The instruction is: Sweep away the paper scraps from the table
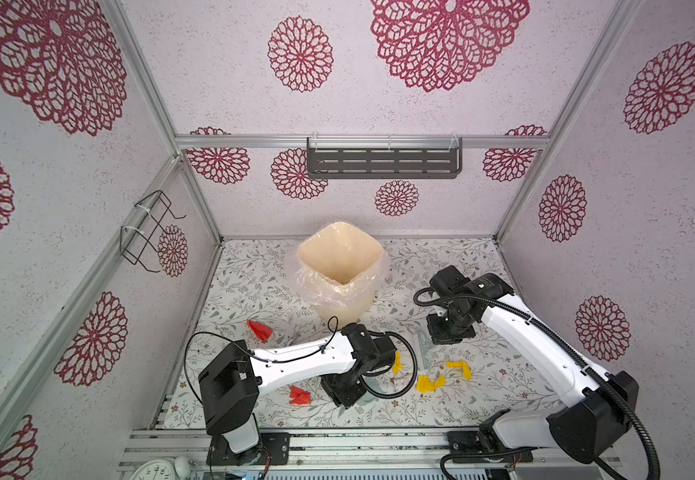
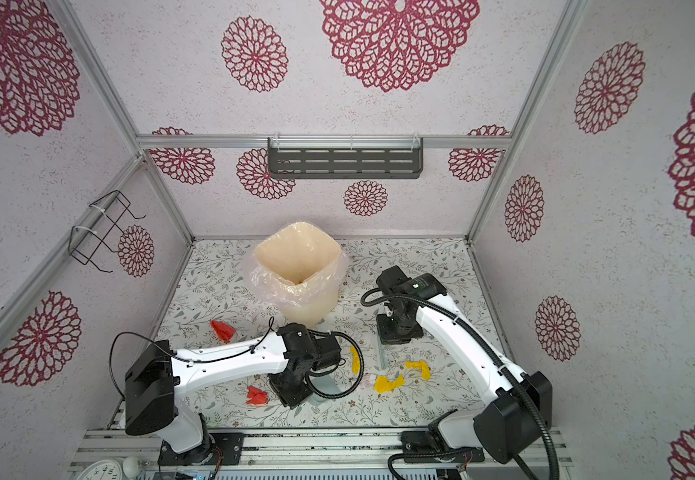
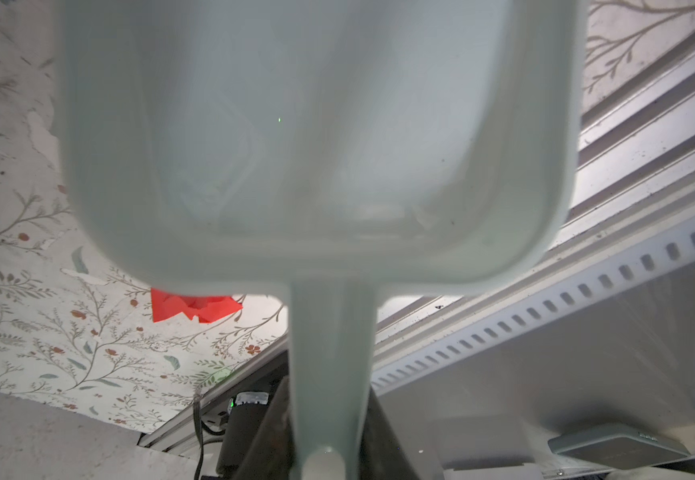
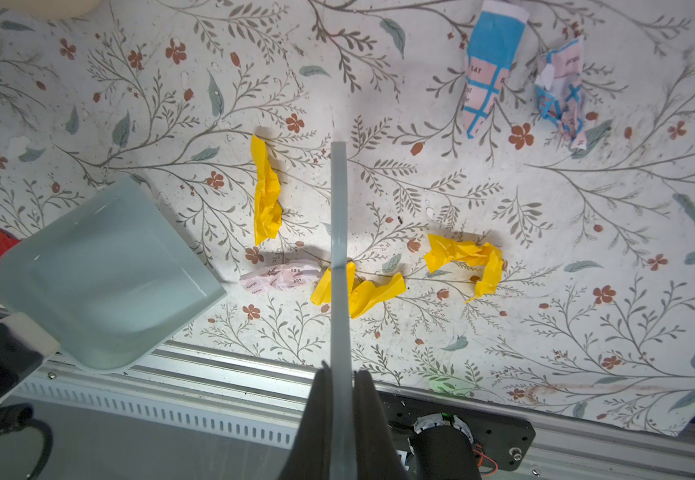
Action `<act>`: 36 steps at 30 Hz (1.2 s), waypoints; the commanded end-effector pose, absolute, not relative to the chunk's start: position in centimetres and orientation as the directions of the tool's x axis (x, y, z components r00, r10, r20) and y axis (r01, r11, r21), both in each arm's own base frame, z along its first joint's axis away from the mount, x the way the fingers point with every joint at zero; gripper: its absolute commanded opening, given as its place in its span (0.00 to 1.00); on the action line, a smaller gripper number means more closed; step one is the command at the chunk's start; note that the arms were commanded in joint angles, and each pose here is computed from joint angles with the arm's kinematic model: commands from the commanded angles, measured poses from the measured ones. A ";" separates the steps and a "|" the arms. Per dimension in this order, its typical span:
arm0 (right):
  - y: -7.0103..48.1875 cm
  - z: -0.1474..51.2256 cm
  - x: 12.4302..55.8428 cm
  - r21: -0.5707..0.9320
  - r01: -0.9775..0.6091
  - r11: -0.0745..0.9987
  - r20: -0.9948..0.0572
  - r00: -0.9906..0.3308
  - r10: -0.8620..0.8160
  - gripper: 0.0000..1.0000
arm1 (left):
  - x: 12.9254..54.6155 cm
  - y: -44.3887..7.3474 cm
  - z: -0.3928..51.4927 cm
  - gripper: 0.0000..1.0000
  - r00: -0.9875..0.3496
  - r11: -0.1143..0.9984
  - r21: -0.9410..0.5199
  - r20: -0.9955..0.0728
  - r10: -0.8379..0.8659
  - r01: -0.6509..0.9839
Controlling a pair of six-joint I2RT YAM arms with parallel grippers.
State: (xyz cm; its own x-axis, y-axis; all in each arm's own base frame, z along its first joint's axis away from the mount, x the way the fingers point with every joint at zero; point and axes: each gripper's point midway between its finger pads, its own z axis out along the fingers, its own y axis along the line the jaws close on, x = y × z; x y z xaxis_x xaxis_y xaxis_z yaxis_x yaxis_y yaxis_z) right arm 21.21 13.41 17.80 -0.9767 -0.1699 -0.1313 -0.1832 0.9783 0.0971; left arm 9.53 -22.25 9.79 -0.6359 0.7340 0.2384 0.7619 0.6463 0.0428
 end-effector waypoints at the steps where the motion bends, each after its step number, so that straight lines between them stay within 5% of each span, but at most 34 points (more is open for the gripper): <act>1: 12.3 18.2 20.7 0.053 -0.194 0.980 -0.119 -0.975 -0.187 0.00 | 8.6 -22.6 10.4 0.00 -0.614 0.626 0.022 0.226 0.756 0.779; 36: 19.4 18.6 18.9 0.324 -0.196 0.926 -0.094 -0.980 -0.175 0.00 | 7.7 -25.6 9.2 0.00 -0.558 0.573 -0.067 0.165 0.813 0.817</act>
State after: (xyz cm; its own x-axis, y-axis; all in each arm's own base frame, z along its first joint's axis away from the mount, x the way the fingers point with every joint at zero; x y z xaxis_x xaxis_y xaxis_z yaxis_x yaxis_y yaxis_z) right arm 18.94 18.05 17.52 -0.9783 -0.1895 -0.0834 -0.2051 0.9423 0.2647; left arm 8.18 -25.15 9.40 -0.5650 0.8074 0.1697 0.8128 0.5801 -0.0539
